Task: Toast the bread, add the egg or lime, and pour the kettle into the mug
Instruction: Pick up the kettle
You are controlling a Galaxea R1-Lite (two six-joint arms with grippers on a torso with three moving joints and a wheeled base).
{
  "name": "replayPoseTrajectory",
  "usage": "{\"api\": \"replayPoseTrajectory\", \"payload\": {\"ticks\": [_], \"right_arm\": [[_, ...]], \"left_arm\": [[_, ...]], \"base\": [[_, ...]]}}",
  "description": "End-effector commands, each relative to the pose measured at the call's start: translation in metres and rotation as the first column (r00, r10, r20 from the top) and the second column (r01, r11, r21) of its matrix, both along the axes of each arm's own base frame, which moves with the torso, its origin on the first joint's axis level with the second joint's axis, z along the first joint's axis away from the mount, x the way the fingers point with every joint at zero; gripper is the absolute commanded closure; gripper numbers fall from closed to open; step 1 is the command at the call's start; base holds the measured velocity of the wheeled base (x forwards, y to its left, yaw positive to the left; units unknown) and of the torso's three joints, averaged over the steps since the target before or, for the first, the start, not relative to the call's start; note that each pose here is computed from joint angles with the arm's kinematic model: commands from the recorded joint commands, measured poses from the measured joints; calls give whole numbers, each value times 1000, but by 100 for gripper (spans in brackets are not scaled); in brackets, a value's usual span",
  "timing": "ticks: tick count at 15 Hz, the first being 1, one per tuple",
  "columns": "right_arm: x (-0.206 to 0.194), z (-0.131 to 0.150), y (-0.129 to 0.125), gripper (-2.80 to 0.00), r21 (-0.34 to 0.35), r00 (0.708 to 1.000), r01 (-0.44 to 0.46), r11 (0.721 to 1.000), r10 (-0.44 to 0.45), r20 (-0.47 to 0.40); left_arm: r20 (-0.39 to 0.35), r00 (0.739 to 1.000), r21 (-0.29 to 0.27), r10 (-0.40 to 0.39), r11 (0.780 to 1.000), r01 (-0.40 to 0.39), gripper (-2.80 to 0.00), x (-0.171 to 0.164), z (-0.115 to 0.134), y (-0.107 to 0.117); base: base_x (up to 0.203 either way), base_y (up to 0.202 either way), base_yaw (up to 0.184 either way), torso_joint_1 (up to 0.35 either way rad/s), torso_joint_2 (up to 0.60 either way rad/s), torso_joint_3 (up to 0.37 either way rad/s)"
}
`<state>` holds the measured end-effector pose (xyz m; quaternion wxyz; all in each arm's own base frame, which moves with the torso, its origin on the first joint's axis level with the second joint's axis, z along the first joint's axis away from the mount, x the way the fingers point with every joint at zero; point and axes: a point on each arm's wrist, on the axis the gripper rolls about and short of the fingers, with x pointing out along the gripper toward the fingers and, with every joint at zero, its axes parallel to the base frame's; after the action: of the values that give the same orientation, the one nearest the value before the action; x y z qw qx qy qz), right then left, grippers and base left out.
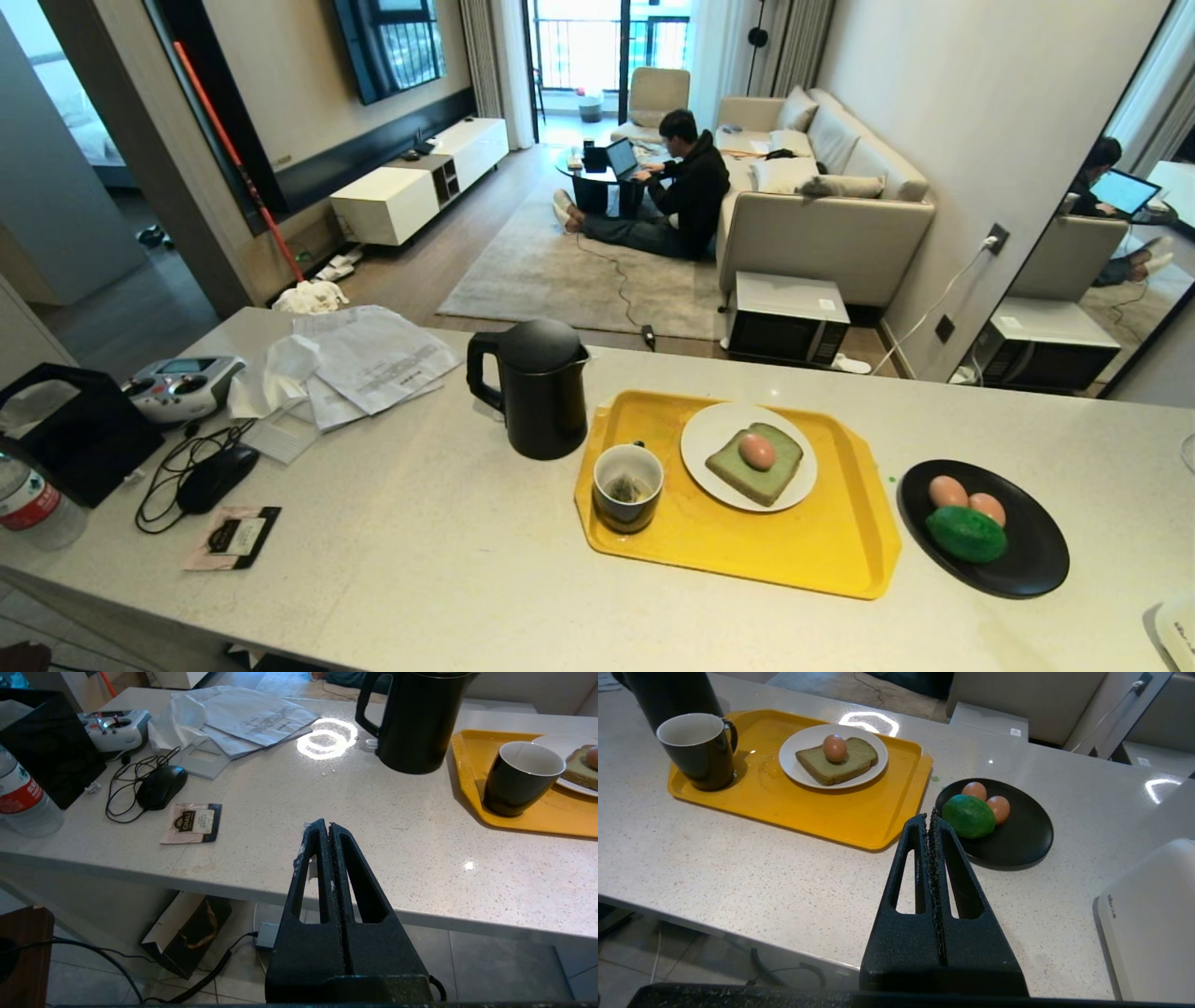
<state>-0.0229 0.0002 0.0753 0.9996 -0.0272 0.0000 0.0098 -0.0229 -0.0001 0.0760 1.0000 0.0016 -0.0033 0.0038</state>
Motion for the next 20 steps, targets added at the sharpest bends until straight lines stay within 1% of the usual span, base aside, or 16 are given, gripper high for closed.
{"api": "replayPoseTrajectory", "payload": {"ticks": [1, 7, 13, 20], "right_arm": [[0, 0, 0, 0, -3, 1000, -3, 1000, 3, -3], [0, 0, 0, 0, -1, 1000, 0, 1000, 0, -3], [0, 0, 0, 0, -4, 1000, -2, 1000, 2, -3], [0, -1, 0, 0, -2, 1000, 0, 1000, 0, -4]], "left_arm": [[1, 1000, 0, 1, 1000, -1, 0, 0, 0, 0], [1, 1000, 0, 0, 1000, 0, 0, 0, 0, 0], [1, 1000, 0, 1, 1000, -1, 0, 0, 0, 0], [1, 1000, 0, 1, 1000, -1, 0, 0, 0, 0]], "base": [[0, 0, 0, 0, 0, 0], [0, 0, 0, 0, 0, 0], [0, -5, 106, 0, 3, 2], [0, 0, 0, 0, 0, 0]]}}
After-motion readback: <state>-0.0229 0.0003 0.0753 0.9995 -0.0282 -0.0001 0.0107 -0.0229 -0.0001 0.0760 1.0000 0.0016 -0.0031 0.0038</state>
